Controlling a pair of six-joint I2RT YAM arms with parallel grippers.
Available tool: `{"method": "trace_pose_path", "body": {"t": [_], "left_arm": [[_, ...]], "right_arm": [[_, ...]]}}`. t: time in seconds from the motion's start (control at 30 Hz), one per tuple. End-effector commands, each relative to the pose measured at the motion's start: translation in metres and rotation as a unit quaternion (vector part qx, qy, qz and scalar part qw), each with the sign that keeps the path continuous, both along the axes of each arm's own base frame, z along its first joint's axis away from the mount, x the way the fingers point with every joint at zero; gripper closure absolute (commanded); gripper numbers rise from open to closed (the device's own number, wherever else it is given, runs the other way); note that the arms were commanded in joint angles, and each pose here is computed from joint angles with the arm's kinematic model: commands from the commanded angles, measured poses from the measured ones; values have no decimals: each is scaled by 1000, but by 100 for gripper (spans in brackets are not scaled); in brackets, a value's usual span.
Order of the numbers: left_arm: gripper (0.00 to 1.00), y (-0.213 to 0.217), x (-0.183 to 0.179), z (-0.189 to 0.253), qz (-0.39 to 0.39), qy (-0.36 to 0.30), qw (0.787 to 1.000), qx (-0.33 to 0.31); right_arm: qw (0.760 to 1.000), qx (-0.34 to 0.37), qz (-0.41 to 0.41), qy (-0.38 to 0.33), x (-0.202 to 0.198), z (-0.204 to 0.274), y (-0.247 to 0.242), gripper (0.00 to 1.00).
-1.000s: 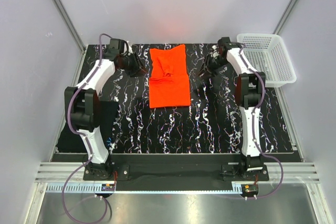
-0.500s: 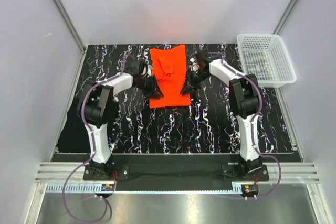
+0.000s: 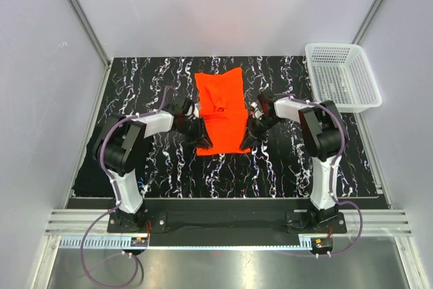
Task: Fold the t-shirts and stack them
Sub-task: Fold the tshirt
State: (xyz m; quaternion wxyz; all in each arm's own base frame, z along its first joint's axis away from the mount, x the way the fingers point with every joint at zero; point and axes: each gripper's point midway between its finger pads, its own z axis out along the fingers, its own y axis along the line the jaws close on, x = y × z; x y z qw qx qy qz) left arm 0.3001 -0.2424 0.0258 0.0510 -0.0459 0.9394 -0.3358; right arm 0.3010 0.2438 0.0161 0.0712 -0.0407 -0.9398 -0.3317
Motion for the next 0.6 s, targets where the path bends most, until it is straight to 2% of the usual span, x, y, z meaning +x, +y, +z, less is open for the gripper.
{"method": "trace_pose_path", "body": {"t": [0.0,0.03,0.13,0.23,0.33,0.57], "left_arm": [[66,1,-52,5,-34,26,999,4],[65,0,-54,24,-39,0,999,-10],[61,-1,-61,47,-58,-21,998,-30],[56,-11,-45,70,-67,-56,995,-52],[57,-25,-16,73,-71,-68,993,-63],[64,-47,45,46,-60,-70,994,-62]], "right_arm": [[1000,-11,10,-21,-35,21,-10,77],[1000,-10,9,-27,-40,26,-12,76],[999,-4,2,-52,-44,49,-15,72],[997,9,1,-71,-28,62,-8,67],[997,28,3,-71,-4,65,7,67],[997,47,-1,-61,47,47,32,70]]}}
